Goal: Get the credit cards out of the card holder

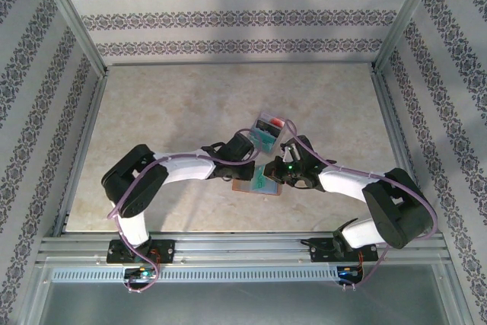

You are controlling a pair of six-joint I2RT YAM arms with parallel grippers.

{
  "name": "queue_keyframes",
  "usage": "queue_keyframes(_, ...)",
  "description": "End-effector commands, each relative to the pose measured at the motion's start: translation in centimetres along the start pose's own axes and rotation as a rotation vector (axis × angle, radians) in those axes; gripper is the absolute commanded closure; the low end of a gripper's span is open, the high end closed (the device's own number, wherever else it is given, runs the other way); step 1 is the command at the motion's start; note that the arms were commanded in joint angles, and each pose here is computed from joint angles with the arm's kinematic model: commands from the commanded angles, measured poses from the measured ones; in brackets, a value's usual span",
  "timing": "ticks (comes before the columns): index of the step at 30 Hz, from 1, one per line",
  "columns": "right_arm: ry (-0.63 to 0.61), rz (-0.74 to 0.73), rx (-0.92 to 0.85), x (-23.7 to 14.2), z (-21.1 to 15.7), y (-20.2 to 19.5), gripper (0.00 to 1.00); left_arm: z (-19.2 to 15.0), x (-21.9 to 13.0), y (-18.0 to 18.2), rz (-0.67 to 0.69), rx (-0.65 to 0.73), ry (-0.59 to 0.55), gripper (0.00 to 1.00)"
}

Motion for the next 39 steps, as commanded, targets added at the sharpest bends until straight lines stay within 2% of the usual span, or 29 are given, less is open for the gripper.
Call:
queue_keyframes(1, 0.007, -0.028, -0.022, 0.0, 0.0, 0.4, 0.91, -0.9, 1.1, -0.4, -0.045, -0.003, 0.051, 0.93)
queue_keyframes(8, -0.005, 0.011, -0.039, 0.4, 0.3, 1.4, 0.83, -1.4, 1.5, 0.0, -0.036, -0.007, 0.076, 0.93)
queue_keyframes(11, 0.0, 0.006, -0.038, 0.6, 0.3, 1.2, 0.82, -1.4, 1.4, 0.1, -0.031, -0.011, 0.072, 0.93)
queue_keyframes(18, 0.028, -0.048, -0.033, 1.2, -0.3, 0.3, 0.94, -1.6, 1.0, 1.1, 0.019, -0.028, 0.052, 0.94)
queue_keyframes(25, 0.017, -0.124, -0.082, -0.6, -0.1, 0.3, 0.94, -1.8, 0.1, 3.2, 0.084, -0.073, 0.017, 0.94)
queue_keyframes(39, -0.036, -0.114, -0.205, -4.1, 1.5, 2.6, 0.95, -1.6, -1.0, 5.7, 0.118, -0.099, -0.017, 0.94)
Point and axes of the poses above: each hand's point on the last joint's axis, 136 mm out from that joint toward the fingers, its own x axis out along the fingers, its own y axis along the line the jaws close on, z = x × y, the point moved 6 cm from there along -x, back along the fingers, and after that the axes turned 12 degrees about -x, right-handed, at the moved point
